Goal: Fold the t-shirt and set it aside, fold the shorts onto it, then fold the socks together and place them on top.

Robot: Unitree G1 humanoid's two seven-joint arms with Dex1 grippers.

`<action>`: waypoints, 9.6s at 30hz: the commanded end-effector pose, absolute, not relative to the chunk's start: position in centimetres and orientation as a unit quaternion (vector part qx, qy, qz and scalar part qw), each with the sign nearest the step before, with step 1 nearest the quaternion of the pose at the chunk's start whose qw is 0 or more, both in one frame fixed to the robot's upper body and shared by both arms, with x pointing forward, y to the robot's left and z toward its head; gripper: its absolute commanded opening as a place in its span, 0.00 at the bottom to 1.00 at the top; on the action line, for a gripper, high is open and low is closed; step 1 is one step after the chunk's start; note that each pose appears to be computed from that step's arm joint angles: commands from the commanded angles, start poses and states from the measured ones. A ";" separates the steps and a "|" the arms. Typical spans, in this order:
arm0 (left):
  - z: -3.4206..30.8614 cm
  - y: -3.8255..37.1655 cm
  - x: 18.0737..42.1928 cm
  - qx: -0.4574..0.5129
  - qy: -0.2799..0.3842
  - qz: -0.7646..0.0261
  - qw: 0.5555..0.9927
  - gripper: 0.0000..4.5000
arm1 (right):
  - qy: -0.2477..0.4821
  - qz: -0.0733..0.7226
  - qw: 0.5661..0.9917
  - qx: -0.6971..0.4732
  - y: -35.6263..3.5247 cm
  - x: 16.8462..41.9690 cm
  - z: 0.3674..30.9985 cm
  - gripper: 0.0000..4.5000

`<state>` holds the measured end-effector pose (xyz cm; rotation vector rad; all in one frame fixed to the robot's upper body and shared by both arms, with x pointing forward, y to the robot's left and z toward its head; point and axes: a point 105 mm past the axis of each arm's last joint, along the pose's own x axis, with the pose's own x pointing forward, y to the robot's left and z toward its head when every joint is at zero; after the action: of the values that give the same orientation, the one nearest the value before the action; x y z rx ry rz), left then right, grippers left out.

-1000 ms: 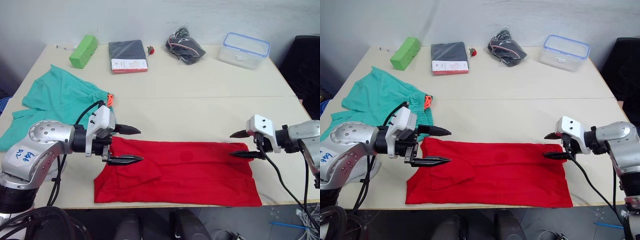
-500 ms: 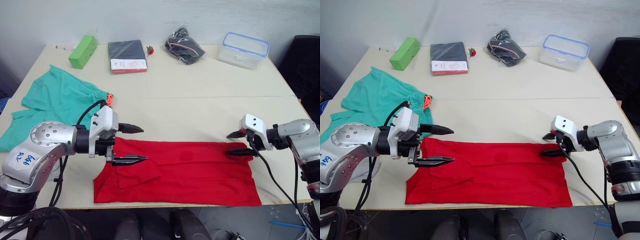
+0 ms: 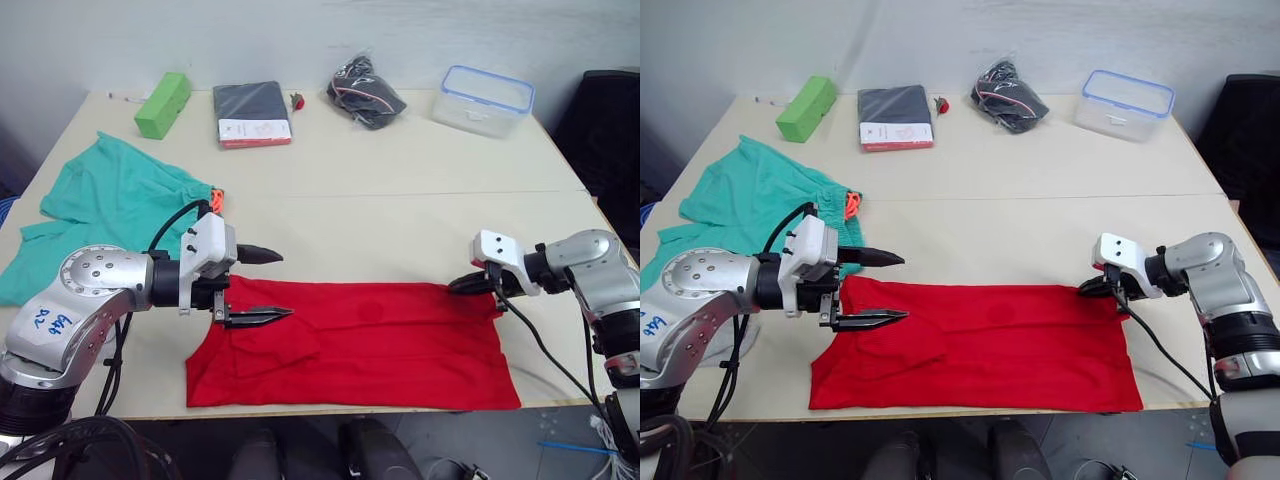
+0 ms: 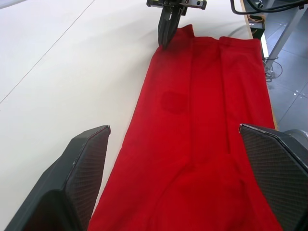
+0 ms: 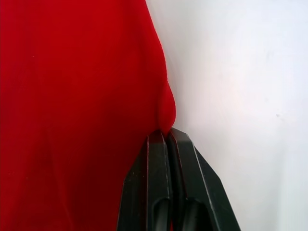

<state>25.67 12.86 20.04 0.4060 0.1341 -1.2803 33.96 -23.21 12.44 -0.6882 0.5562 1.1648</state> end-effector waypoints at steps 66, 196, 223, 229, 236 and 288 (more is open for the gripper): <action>12.5 17.1 33.9 0.190 0.290 -0.587 0.732 0.91 | 0.094 0.460 0.680 -0.562 -25.1 31.4 13.7 0.96; 12.2 7.5 40.7 0.010 0.335 -0.499 0.799 0.00 | -0.014 0.695 0.593 -0.407 -13.7 22.0 11.5 0.21; 12.8 7.5 41.0 0.022 0.323 -0.497 0.805 0.00 | 0.051 0.676 0.585 -0.445 -13.6 23.8 6.6 0.48; 12.5 7.6 41.0 0.020 0.325 -0.495 0.805 0.00 | 0.042 0.674 0.589 -0.443 -13.4 24.5 7.1 0.06; 12.4 7.6 41.0 0.020 0.326 -0.495 0.806 0.00 | 0.020 0.675 0.591 -0.441 -13.2 24.5 7.8 0.00; 10.7 5.6 40.7 0.014 0.351 -0.476 0.806 0.47 | 0.396 0.377 0.827 0.131 -14.3 21.9 10.0 0.83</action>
<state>41.46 5.39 13.15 0.0132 0.6610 -1.0374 21.74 -14.22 10.88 0.2628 0.7954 0.8482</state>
